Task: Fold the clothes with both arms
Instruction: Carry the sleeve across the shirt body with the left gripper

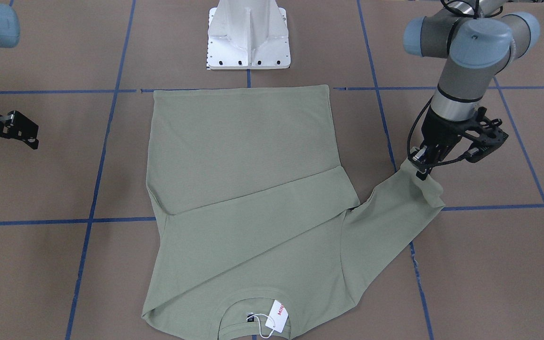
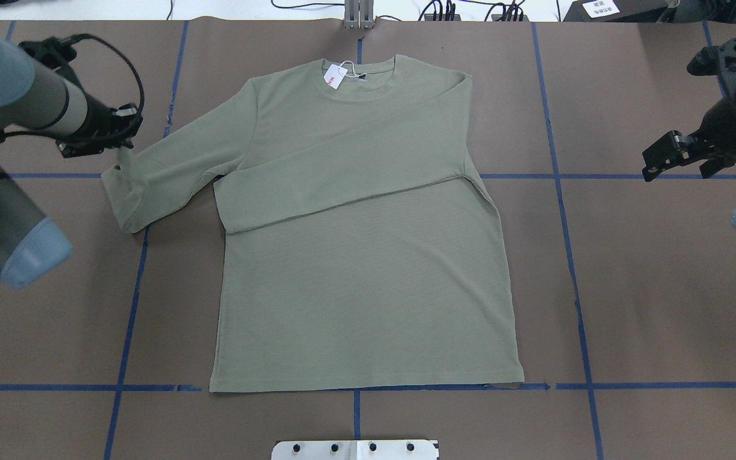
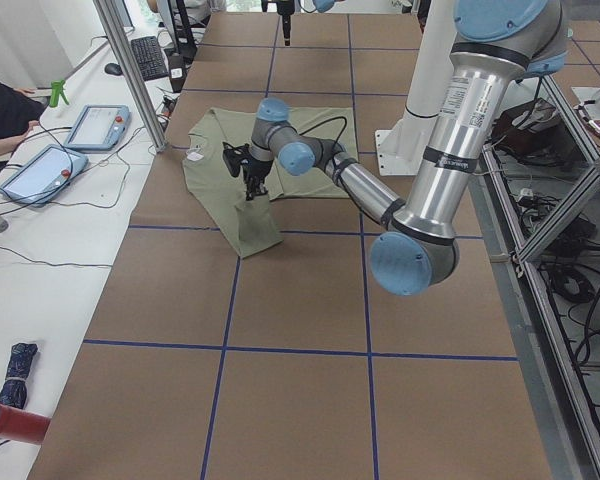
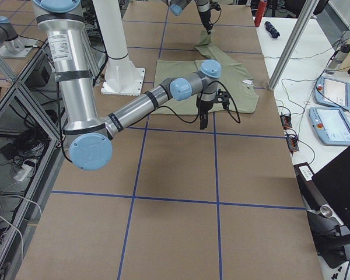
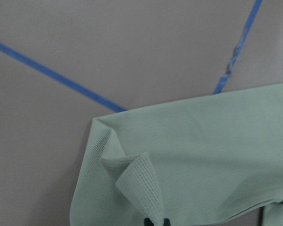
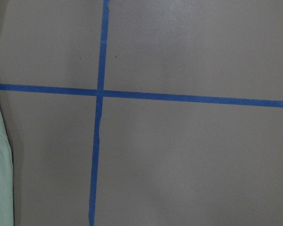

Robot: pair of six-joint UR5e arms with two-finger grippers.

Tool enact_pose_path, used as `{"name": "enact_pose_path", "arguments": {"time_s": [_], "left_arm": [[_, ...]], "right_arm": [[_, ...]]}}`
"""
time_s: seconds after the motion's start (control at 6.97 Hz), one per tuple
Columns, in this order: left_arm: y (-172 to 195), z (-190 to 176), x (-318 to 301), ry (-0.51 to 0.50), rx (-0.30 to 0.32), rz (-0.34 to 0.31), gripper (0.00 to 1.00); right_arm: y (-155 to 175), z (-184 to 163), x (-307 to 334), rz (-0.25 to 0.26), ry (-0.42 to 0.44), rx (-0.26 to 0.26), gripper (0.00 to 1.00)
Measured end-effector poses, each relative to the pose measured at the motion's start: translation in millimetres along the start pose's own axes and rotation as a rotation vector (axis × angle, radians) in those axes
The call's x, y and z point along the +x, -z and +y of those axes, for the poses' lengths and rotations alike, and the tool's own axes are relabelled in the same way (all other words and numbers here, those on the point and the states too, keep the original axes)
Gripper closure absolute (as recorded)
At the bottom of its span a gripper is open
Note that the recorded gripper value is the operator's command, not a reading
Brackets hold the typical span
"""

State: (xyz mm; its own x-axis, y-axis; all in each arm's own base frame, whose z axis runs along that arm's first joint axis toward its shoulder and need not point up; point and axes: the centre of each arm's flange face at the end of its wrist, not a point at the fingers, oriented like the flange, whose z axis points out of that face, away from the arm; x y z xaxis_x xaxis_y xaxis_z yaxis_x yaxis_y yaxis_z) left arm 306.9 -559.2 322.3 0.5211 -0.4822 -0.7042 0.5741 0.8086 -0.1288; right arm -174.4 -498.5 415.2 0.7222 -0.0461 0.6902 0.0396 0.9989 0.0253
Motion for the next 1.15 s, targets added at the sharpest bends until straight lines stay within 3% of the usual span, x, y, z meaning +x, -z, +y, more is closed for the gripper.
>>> {"name": "enact_pose_path", "arguments": {"time_s": [0.29, 0.43, 0.57, 0.86, 1.15], "left_arm": [[16.5, -26.6, 106.6, 0.030, 0.021, 0.050, 1.00], [35.7, -18.7, 161.7, 0.050, 0.015, 0.095, 1.00], [57.9, 14.8, 216.8, 0.053, -0.015, 0.150, 1.00], [99.1, 119.3, 297.9, 0.038, -0.101, 0.249, 1.00], [84.1, 222.7, 330.9, 0.039, -0.113, 0.287, 1.00]], "right_arm": [[-5.0, 5.7, 8.5, 0.009, -0.008, -0.011, 0.00], [-6.5, 6.3, 10.2, 0.010, -0.011, -0.014, 0.00], [-8.0, 6.3, 11.3, 0.011, -0.014, -0.017, 0.00], [-13.2, 4.8, 15.0, 0.016, -0.025, -0.027, 0.00], [-18.4, 1.1, 17.7, 0.022, -0.034, -0.035, 0.00]]}}
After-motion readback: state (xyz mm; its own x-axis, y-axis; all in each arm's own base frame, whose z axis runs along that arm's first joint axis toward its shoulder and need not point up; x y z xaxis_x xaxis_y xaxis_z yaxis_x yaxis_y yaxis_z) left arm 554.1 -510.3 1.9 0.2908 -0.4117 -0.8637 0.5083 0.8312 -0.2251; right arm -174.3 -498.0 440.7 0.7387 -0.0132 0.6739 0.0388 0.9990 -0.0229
